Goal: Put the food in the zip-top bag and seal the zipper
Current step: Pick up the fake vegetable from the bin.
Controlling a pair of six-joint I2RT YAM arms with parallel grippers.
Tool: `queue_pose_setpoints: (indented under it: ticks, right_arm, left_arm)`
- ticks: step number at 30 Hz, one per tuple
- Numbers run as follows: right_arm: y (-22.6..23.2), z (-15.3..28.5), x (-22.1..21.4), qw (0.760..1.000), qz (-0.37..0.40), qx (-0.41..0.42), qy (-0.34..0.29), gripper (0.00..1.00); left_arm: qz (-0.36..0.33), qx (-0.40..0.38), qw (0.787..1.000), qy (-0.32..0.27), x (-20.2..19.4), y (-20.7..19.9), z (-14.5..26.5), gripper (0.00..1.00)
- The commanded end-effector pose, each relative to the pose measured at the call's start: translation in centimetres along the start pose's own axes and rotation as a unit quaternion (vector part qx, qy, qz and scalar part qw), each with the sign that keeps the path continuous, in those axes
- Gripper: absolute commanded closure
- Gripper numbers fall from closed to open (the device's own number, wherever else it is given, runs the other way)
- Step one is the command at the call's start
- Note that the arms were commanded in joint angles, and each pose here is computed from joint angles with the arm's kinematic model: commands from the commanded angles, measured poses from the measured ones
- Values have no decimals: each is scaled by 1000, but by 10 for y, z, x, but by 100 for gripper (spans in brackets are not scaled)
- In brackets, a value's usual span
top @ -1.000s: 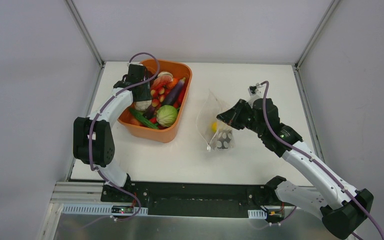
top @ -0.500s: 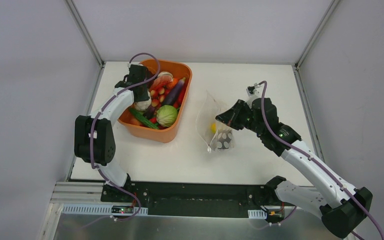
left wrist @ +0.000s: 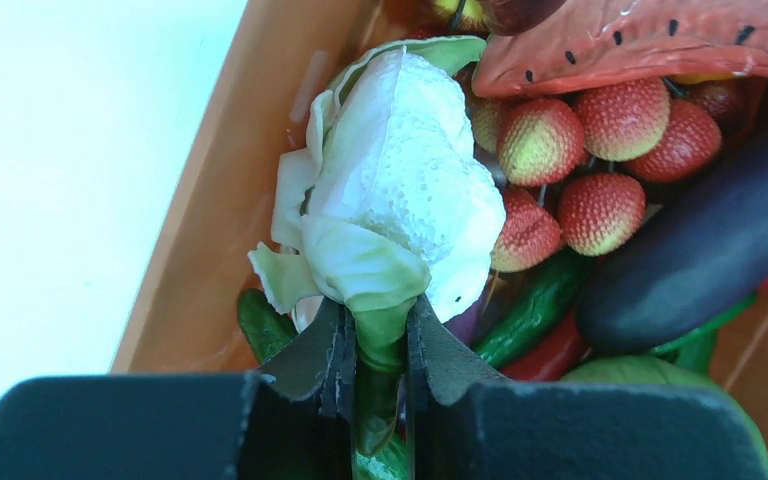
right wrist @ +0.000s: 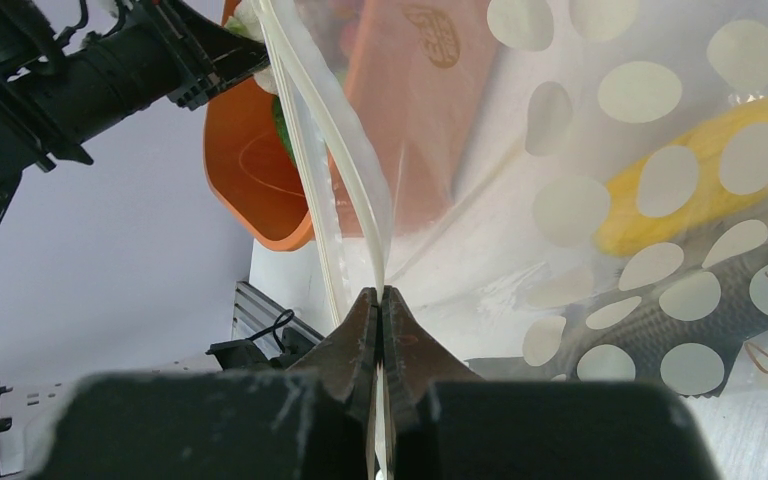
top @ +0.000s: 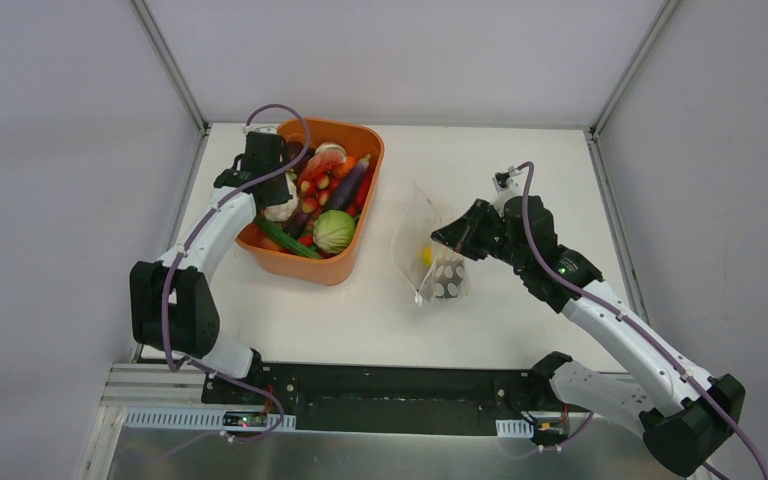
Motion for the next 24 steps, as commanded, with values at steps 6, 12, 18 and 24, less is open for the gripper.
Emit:
queue_pose_setpoints:
  ticks: [6,12,18,24]
  right_arm:
    - [11,2,10,1000,6,18,-16,100]
    - [12,-1,13,1000,3,17,-20,100]
    - [12,-3,13,1000,2,18,-21,100]
    - [11,-7,11,1000,-8,20,-19,100]
  left_arm:
    - [46,-88,993,-56,16,-3,71,100]
    - [67,-146,983,-92,24,-8,113,100]
    - [62,-221,970,-75,16,-23,143,100]
    - [96,-345,929,-89,14,-55,185,100]
Point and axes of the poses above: each gripper's point midway between its finger pads, its own z axis back along the fingers, its own y axis along the line the jaws close on, x = y × z, the point moved 4 cm from there along z, back along the fingers, and after that the axes turned 2 degrees about z, right-handed, at the moved point
